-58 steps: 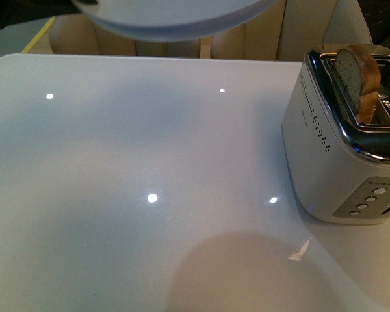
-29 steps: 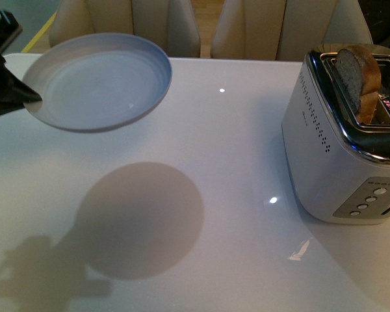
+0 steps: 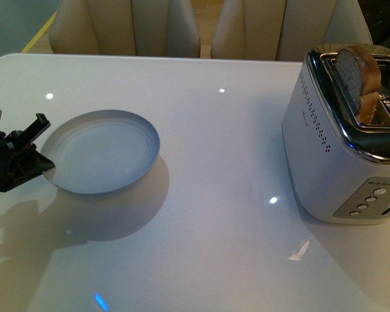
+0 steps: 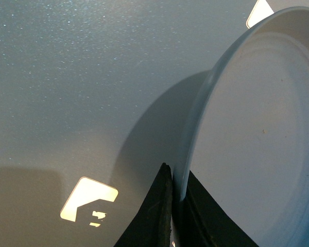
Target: Left arm holds plate, right arm toasts bread
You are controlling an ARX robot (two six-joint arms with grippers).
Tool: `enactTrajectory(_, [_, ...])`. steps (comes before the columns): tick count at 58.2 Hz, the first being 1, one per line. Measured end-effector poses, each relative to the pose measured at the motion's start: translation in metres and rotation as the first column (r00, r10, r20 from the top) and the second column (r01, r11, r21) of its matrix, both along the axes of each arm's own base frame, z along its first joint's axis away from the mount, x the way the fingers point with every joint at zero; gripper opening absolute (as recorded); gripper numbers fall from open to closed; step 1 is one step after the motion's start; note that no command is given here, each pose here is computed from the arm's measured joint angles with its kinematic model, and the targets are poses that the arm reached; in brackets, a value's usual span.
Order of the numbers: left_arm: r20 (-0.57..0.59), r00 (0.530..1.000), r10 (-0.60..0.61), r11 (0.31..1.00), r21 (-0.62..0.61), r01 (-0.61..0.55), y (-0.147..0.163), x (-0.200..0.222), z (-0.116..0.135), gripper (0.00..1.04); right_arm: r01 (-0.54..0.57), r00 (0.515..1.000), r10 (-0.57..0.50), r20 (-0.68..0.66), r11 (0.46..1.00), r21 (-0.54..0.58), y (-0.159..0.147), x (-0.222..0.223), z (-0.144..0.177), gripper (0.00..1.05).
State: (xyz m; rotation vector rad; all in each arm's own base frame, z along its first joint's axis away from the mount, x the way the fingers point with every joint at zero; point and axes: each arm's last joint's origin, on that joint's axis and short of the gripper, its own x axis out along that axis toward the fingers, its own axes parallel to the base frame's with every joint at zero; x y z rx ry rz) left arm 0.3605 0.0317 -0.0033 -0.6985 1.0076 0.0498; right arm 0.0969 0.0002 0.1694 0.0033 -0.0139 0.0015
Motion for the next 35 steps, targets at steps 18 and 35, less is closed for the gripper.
enactTrajectory(18, [0.025, 1.000, -0.008, 1.000, 0.002, 0.008, 0.003, 0.012, -0.023, 0.03, 0.000, 1.000, 0.000, 0.000, 1.000, 0.000, 0.000, 0.000, 0.000, 0.96])
enactTrajectory(35, [0.006, 1.000, -0.015, 1.000, 0.008, 0.015, 0.001, 0.015, -0.036, 0.05, 0.000, 1.000, 0.000, 0.000, 1.000, 0.000, 0.000, 0.000, 0.000, 0.96])
